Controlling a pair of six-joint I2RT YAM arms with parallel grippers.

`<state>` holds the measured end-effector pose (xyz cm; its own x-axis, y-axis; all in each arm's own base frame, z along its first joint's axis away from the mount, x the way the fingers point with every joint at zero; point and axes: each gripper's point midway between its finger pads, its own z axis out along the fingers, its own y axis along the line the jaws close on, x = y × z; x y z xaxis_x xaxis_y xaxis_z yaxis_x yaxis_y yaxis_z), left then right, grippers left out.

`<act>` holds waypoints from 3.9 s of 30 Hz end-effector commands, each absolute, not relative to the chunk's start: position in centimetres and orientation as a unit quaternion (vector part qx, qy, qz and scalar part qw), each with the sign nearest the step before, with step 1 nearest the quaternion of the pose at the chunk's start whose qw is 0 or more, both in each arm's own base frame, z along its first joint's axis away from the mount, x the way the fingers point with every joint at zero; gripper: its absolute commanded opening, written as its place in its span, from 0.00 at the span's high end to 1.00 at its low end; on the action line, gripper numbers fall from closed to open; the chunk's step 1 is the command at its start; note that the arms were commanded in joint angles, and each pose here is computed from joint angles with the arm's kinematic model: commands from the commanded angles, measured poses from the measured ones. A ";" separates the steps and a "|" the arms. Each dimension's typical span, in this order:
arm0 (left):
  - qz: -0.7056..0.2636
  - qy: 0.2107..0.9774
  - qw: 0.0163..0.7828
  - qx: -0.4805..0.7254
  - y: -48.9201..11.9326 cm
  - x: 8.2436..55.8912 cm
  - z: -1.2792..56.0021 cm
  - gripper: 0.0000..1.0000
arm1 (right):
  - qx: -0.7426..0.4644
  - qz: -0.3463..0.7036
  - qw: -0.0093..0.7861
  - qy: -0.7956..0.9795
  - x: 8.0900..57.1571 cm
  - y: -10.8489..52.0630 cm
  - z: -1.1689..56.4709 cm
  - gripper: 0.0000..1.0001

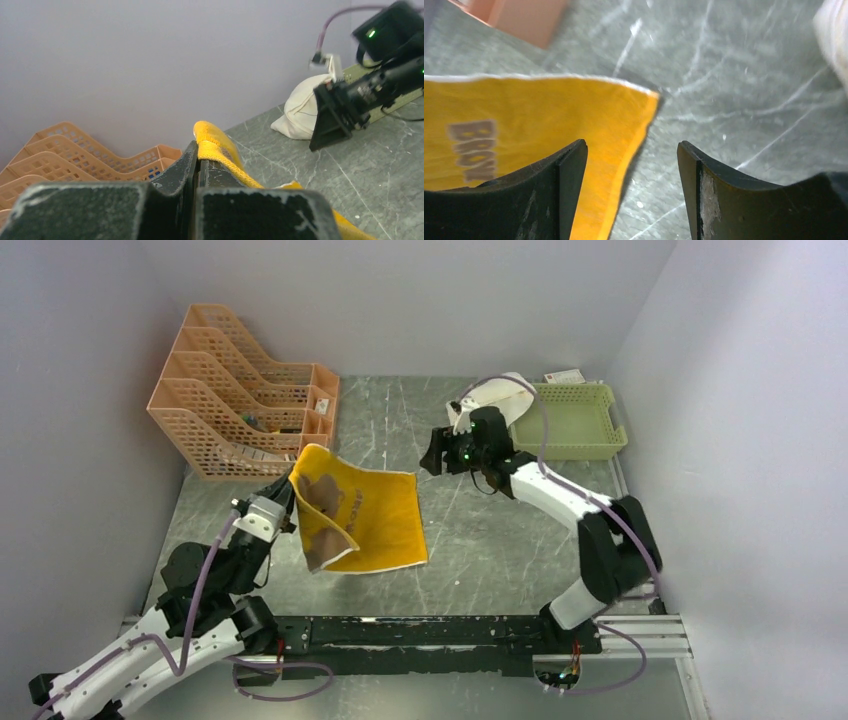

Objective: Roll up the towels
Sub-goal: Flatten out the towel at the center of the board.

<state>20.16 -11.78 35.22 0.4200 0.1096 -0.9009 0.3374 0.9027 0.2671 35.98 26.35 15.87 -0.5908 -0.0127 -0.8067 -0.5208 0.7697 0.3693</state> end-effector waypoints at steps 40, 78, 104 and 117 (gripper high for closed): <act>-0.072 0.522 0.811 0.254 -12.9 19.8 34.3 0.93 | -0.271 0.252 0.297 0.880 37.0 32.5 -0.5 0.65; -0.172 0.369 0.881 0.242 -12.9 14.7 45.3 0.93 | -0.123 0.201 0.634 0.737 26.3 15.4 39.4 1.00; -0.034 0.682 0.617 0.392 -19.6 25.3 21.7 0.23 | 0.038 0.084 0.493 0.865 28.8 9.6 20.3 1.00; -0.073 0.883 0.457 0.081 -15.7 31.3 17.9 0.09 | 0.059 0.117 0.473 0.871 32.3 7.2 18.5 1.00</act>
<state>30.17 -13.93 20.87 -0.2534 0.2886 -0.9233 0.3173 0.9265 0.2025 31.00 5.98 17.05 -0.5811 0.2156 -0.7848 0.0706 0.9740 0.2154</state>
